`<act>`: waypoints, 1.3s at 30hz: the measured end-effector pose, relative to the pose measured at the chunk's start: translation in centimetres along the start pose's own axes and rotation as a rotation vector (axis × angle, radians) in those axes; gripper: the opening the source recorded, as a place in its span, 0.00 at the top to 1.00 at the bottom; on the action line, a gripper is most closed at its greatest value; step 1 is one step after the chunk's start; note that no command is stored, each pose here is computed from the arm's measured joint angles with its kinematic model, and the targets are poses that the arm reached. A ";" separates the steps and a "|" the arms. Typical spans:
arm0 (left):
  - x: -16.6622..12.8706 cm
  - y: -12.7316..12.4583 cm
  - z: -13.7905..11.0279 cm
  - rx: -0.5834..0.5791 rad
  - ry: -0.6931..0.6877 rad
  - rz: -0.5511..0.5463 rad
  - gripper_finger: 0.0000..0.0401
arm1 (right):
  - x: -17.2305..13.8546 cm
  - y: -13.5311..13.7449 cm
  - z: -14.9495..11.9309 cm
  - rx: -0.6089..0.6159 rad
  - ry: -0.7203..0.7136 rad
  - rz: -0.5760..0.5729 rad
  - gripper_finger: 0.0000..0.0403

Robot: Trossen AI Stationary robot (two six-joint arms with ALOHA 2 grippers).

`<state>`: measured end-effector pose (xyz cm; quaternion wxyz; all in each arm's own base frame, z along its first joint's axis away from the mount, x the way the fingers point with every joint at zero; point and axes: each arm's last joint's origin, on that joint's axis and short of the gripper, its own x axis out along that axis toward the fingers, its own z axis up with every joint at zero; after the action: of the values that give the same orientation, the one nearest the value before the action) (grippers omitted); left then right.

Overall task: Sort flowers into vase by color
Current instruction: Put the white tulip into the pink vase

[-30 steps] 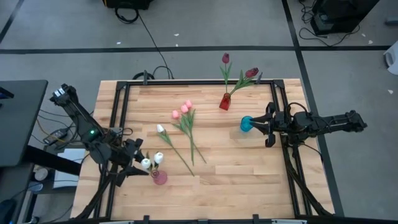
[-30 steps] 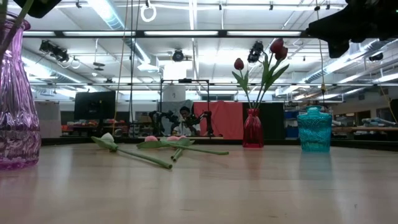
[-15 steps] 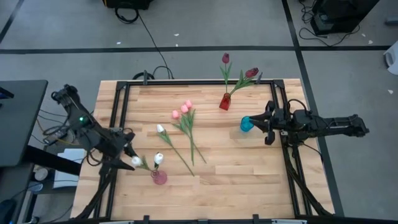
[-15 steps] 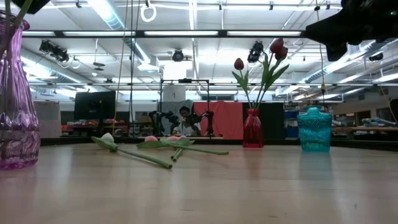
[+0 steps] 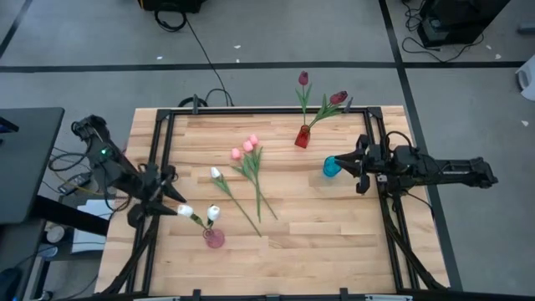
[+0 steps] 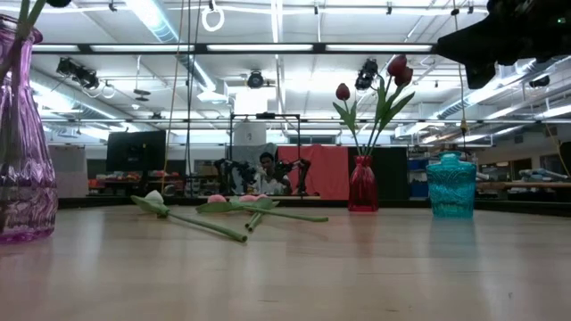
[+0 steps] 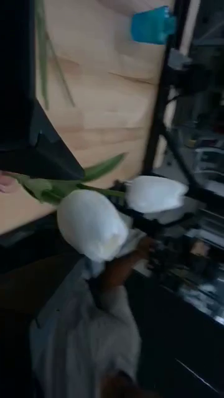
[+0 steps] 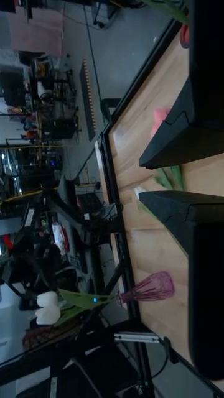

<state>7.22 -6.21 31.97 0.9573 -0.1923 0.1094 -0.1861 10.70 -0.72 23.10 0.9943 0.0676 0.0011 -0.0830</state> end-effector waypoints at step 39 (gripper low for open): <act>4.1 7.4 2.6 -0.228 -0.232 1.146 0.77 | 1.8 0.0 0.2 -0.055 -0.017 0.022 0.79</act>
<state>14.01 -0.69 30.73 0.8843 -0.2231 0.1096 0.3953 12.44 -1.08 23.30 0.9966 0.0393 -0.0057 -0.0726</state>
